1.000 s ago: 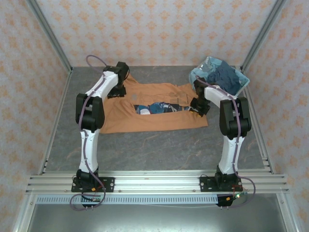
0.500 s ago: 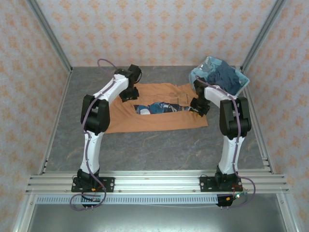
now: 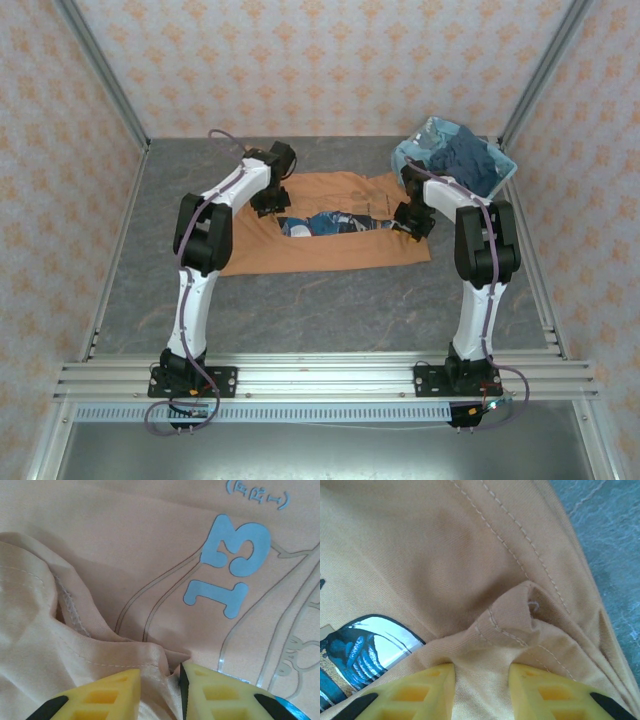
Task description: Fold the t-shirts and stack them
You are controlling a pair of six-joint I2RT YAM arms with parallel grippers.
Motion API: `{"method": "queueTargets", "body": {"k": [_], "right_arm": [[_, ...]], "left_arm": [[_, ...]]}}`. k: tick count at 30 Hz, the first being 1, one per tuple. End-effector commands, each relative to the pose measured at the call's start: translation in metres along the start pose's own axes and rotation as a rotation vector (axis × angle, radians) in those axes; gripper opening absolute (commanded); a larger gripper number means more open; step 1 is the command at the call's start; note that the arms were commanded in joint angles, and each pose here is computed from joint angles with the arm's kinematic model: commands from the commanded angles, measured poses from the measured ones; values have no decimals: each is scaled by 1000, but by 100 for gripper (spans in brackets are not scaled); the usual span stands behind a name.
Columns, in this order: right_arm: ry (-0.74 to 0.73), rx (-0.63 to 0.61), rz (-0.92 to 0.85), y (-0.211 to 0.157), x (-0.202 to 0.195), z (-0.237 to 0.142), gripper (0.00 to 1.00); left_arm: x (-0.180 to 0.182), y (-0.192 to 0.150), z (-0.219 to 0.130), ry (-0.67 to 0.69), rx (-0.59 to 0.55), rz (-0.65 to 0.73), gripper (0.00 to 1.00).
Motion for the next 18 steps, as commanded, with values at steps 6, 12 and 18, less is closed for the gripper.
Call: {"method": "queueTargets", "body": {"k": [6,12,18], "right_arm": [[-51,78,-12,-17,-11,22,35],[-52,78,-12,-18,-11,22,35],[-50,78,-10,-18,-11,22,35]], "left_arm": [[-12,1,5,1,-13,-1,24],[-16,2,3,1,-25,2,22],[-21,2,0,0,-39,13,21]]}}
Point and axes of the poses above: each hand's point on the last joint's axis, 136 mm out from that joint toward the fingers, its own z axis out along the fingers, its own x axis along the line the jaws close on, y = z × x, the point moved 4 cm from there along -z, back along the fingers, and after that the axes turned 10 degrees about z, right-handed, at the moved point
